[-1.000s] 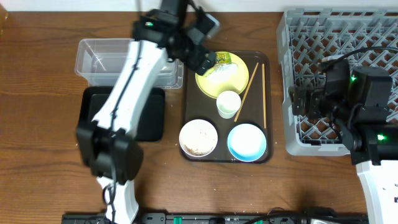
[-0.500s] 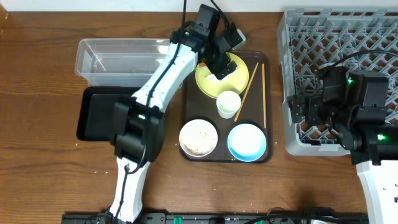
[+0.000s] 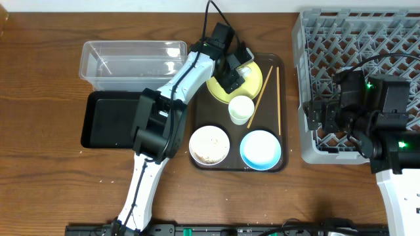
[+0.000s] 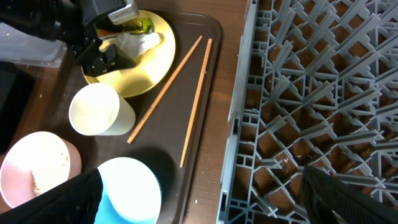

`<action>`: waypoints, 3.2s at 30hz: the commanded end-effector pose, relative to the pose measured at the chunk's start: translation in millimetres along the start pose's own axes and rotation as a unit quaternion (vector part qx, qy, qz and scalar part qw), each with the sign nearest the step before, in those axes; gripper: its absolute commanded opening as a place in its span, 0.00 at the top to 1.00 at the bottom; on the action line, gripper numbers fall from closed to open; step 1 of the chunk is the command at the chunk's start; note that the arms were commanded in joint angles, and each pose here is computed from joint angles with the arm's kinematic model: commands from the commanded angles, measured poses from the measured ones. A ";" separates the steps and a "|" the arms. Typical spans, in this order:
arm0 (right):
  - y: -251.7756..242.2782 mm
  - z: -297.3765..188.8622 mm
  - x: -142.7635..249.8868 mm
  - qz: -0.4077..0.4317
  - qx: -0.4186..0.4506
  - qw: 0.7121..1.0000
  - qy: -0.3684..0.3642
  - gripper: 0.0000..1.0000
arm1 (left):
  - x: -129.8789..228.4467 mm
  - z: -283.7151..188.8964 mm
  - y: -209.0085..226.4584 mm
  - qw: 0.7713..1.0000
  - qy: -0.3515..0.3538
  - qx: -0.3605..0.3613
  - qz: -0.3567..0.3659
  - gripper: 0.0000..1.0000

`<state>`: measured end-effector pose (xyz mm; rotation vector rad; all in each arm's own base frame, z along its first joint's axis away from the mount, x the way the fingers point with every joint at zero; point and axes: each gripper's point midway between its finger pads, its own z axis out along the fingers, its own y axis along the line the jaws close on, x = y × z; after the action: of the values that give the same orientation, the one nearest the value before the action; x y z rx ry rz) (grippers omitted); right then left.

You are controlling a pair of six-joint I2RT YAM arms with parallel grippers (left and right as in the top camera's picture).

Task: Sort waste into correct bins and load items into the dishwasher rack
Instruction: 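Reach left gripper to yellow plate and grasp wrapper and tissue, then carry wrapper and tissue with left gripper into clear plastic bin, then grasp the white paper cup with the left gripper and lift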

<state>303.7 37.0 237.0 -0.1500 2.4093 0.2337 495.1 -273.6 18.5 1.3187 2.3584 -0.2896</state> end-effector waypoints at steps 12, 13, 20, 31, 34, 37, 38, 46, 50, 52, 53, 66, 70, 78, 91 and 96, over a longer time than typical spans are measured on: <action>3.2 -4.7 -6.8 -0.011 -0.002 1.000 -0.010 0.01 | 10.2 11.1 -8.8 1.000 0.026 0.010 0.002 0.66; 3.2 -4.7 -6.7 -0.011 -0.002 1.000 -0.010 0.01 | 11.2 11.2 -10.5 0.999 0.029 0.012 0.002 0.73; 3.2 -4.7 -7.6 -0.011 -0.002 1.000 -0.012 0.01 | -7.6 -18.6 -2.8 0.999 0.003 -0.005 -0.048 0.94; 3.2 -4.8 -10.4 -0.013 -0.002 1.000 -0.017 0.01 | -28.3 -184.6 27.5 0.989 -0.073 -0.068 -0.110 0.94; 3.2 -4.8 -10.4 -0.012 -0.002 1.000 -0.017 0.01 | -11.1 -216.0 40.8 0.989 -0.070 -0.085 -0.101 0.94; 3.2 -4.8 -10.4 -0.012 -0.002 1.000 -0.017 0.01 | 15.1 -228.0 59.3 0.990 -0.049 -0.095 -0.088 0.94; 3.2 -4.8 -10.5 -0.012 -0.002 1.000 -0.018 0.01 | 26.7 -228.2 65.7 0.991 -0.038 -0.095 -0.083 0.94; 3.2 -4.9 -11.6 -0.011 -0.002 1.000 -0.020 0.01 | 113.0 -205.0 109.4 0.991 0.031 -0.081 -0.104 0.88; 3.3 -4.9 -12.3 -0.011 -0.003 1.000 -0.021 0.01 | 137.2 -196.5 124.1 0.987 0.043 -0.077 -0.132 0.67; 3.3 -4.9 -12.3 -0.011 -0.003 1.000 -0.021 0.01 | 141.7 -195.1 125.6 0.986 0.046 -0.075 -0.142 0.52; 4.0 -4.9 -12.4 -0.011 -0.005 1.000 -0.021 0.01 | 141.6 -195.0 125.5 0.986 0.046 -0.075 -0.142 0.36; 23.0 -6.3 -13.4 -0.013 -0.060 0.998 -0.025 0.01 | 87.0 -298.7 100.9 0.955 -0.048 -0.136 -0.259 0.12; 34.4 -8.1 -13.6 -0.014 -0.093 0.995 -0.026 0.01 | 74.5 -325.6 67.8 0.957 -0.068 -0.114 -0.257 0.12; 40.6 -9.2 -9.3 -0.011 -0.112 0.994 -0.018 0.01 | 64.0 -324.7 27.7 0.968 -0.060 -0.063 -0.237 0.12; 39.5 -8.8 -6.8 -0.010 -0.108 0.994 -0.012 0.02 | 25.3 -276.8 -40.5 0.966 -0.048 0.057 -0.247 0.30; 39.5 -8.8 -5.7 -0.009 -0.108 0.994 -0.010 0.05 | 24.7 -224.3 -67.2 0.951 0.011 0.082 -0.299 0.38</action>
<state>295.8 69.6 244.1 -0.2382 2.3794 0.4748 372.5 -193.1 243.5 0.7641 2.5898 -0.6269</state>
